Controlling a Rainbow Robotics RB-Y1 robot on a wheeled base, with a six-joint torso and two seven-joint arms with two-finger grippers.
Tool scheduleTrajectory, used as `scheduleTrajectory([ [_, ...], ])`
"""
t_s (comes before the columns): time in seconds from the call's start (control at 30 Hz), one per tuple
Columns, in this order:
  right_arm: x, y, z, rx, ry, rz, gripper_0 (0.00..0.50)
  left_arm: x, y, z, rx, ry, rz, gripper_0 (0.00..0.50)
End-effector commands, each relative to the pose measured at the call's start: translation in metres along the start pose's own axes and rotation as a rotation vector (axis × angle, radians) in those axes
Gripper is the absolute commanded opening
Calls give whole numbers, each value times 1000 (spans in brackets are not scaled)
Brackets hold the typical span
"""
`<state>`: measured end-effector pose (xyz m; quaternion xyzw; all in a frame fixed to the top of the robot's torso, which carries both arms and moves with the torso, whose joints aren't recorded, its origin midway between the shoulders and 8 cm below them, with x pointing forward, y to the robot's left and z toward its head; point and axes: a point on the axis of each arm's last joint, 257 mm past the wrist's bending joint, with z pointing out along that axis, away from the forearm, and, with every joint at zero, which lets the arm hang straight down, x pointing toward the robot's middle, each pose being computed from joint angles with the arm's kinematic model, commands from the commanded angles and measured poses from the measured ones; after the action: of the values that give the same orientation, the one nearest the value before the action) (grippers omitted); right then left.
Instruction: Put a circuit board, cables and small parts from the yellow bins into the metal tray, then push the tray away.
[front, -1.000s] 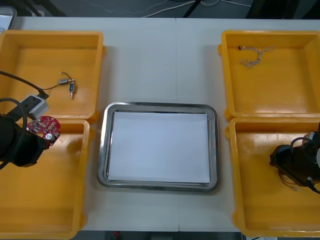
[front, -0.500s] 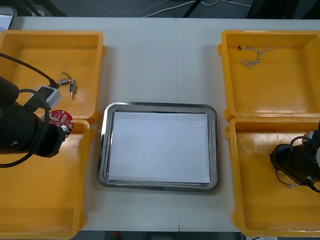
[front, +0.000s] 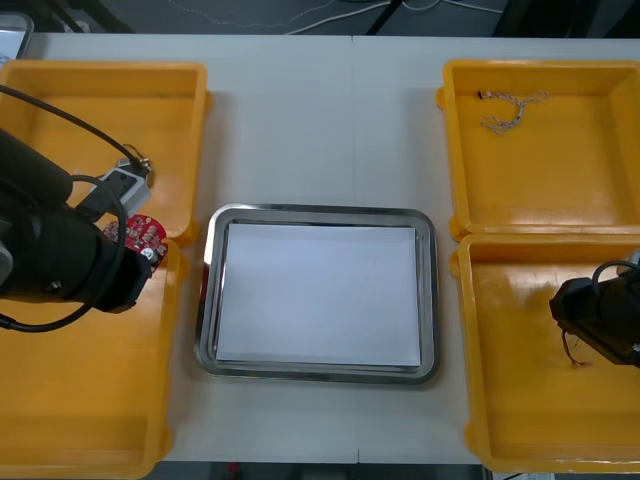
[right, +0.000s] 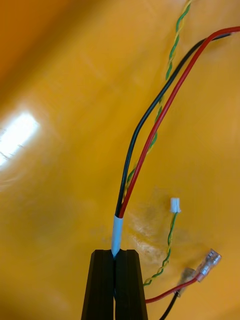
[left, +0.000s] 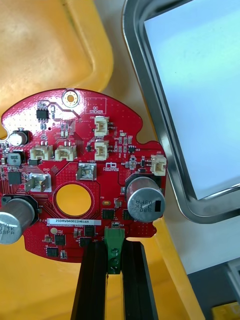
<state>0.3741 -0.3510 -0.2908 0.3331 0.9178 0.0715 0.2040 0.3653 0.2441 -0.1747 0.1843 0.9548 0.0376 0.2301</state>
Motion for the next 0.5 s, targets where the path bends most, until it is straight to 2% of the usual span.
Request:
scheduleTrajectory([
  [0.03,-32,8,-34,-2,-109,-98,0,-17,-1,-10,-70,-38,-67,0],
  [0.27,-35,7,-60,42,-157,-195,0,-22,-22,-6,-46,-42,-83,0],
  [0.5,-37,-3,-84,83,-166,-348,0,-27,-34,8,-71,-35,-76,0],
])
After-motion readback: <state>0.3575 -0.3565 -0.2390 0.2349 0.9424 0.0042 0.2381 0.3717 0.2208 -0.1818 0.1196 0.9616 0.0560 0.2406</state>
